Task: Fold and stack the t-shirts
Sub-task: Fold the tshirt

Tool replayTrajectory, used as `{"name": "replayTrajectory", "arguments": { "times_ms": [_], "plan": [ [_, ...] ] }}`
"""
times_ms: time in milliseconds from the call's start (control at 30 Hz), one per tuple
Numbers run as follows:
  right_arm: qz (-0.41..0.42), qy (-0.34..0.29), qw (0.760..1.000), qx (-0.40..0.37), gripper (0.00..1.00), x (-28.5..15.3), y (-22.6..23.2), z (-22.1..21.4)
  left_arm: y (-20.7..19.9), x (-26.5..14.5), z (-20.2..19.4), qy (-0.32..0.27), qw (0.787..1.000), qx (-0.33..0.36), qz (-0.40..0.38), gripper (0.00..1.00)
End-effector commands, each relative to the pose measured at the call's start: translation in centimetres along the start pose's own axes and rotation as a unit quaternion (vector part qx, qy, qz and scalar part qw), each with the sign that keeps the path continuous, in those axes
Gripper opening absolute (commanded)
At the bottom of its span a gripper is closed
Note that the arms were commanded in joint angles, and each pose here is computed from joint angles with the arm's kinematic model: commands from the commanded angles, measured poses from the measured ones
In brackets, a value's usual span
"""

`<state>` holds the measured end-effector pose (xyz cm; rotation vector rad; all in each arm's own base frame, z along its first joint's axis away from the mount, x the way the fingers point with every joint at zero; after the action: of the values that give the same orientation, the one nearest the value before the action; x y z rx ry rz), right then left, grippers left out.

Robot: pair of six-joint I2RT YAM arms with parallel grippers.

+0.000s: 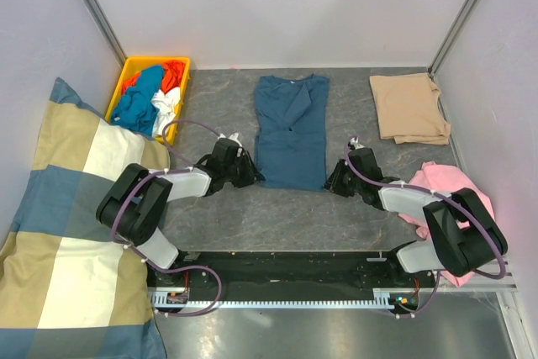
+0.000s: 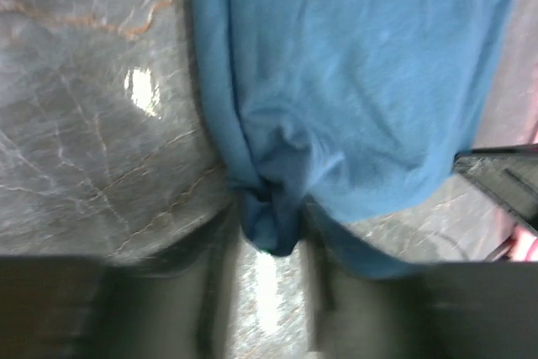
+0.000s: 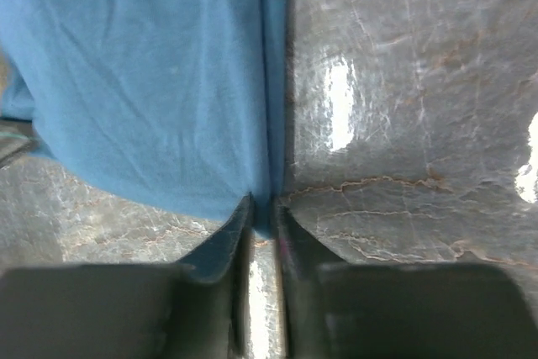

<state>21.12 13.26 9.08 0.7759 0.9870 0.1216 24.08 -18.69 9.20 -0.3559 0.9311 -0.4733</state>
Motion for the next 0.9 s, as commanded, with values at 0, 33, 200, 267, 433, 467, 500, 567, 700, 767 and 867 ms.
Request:
{"name": "replayTrajectory", "arguments": {
  "times_ms": [0,33,200,267,433,467,500,567,700,767,867],
  "plan": [
    [-0.027,0.032,0.999,0.007,0.12,0.5,-1.5,-1.3,1.4,0.2,-2.5,0.054,0.998,-0.009,0.04,0.02],
    [-0.029,0.034,0.999,0.007,0.06,0.4,-1.5,-1.4,1.4,0.1,-2.5,0.054,0.998,-0.008,0.04,0.02],
    [-0.061,0.022,0.998,-0.003,0.0,-1.2,-1.4,-1.2,1.3,-1.2,-3.7,0.068,0.997,-0.01,0.033,0.02],
    [-0.08,0.026,0.996,-0.011,0.0,-2.0,-1.5,-1.6,1.2,-2.2,-4.2,0.069,0.997,-0.01,0.029,0.02],
    [-0.109,0.063,0.992,-0.028,0.0,-4.5,-1.4,-2.9,0.7,-4.3,-6.9,0.093,0.995,-0.011,0.022,0.02],
    [-0.109,0.068,0.991,-0.031,0.0,-4.9,-1.1,-3.0,0.5,-5.0,-7.3,0.095,0.995,-0.013,0.019,0.02],
    [-0.113,0.074,0.99,-0.031,0.0,-5.8,-1.1,-3.4,0.3,-5.5,-8.0,0.103,0.994,-0.019,0.018,0.02],
    [-0.1,0.088,0.991,-0.026,0.0,-6.6,-0.8,-4.3,-0.1,-6.6,-9.4,0.102,0.994,-0.035,0.008,0.02],
    [-0.079,0.105,0.991,-0.016,0.0,-8.7,-0.8,-6.0,-1.5,-8.4,-11.7,0.117,0.993,-0.026,-0.007,0.02],
    [-0.07,0.111,0.991,-0.009,0.0,-9.3,-0.8,-6.6,-2.0,-9.1,-12.4,0.129,0.991,-0.027,-0.007,0.02],
    [-0.059,0.122,0.991,-0.009,0.0,-10.4,-0.7,-7.4,-2.5,-10.0,-13.0,0.134,0.991,-0.026,-0.012,0.02]
  ]
}}
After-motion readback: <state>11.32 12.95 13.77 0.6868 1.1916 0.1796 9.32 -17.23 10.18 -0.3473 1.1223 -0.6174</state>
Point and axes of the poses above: each gripper's point midway between its finger pads, its own x axis out along the fingers, its own y axis along the line the jaws close on, z = x × y, the point moved 10 cm from there along -x, back along the fingers, and after that the axes turned 14 degrees about x, right-handed, at the moved point
